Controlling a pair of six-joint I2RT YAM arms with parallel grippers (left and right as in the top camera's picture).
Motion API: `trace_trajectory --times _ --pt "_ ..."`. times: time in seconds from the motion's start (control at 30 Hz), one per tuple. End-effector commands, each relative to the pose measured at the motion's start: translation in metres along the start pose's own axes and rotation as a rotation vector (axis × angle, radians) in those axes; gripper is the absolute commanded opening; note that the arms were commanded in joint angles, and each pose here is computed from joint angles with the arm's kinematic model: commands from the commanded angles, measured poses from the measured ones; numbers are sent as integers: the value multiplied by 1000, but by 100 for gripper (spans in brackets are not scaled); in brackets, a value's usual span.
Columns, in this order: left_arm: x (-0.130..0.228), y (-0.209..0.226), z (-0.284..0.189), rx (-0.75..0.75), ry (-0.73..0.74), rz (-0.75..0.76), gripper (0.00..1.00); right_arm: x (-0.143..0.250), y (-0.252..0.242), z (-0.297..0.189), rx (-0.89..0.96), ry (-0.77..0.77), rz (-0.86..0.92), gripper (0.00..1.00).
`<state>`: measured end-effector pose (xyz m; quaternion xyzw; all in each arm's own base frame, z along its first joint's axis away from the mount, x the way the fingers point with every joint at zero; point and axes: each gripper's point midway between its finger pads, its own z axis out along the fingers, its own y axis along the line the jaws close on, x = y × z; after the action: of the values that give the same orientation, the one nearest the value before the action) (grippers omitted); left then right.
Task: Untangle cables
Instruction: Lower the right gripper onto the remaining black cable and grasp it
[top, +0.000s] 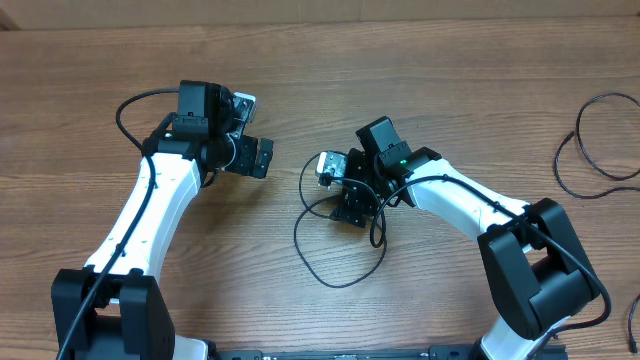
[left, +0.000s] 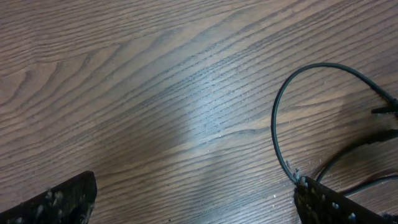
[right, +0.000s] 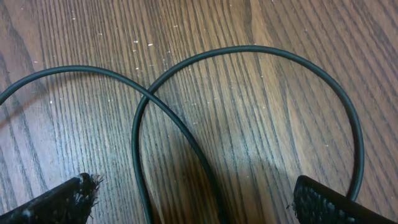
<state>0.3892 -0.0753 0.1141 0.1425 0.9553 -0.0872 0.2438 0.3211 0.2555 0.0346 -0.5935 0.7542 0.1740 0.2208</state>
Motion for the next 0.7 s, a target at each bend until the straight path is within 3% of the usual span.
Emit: trace_trajectory --times 0.0,0.67 --pt "-5 -3 -4 11 -17 26 100 5 4 7 -26 3 1 100" --pt "-5 -3 -4 11 -17 26 100 24 17 28 -111 46 43 100"
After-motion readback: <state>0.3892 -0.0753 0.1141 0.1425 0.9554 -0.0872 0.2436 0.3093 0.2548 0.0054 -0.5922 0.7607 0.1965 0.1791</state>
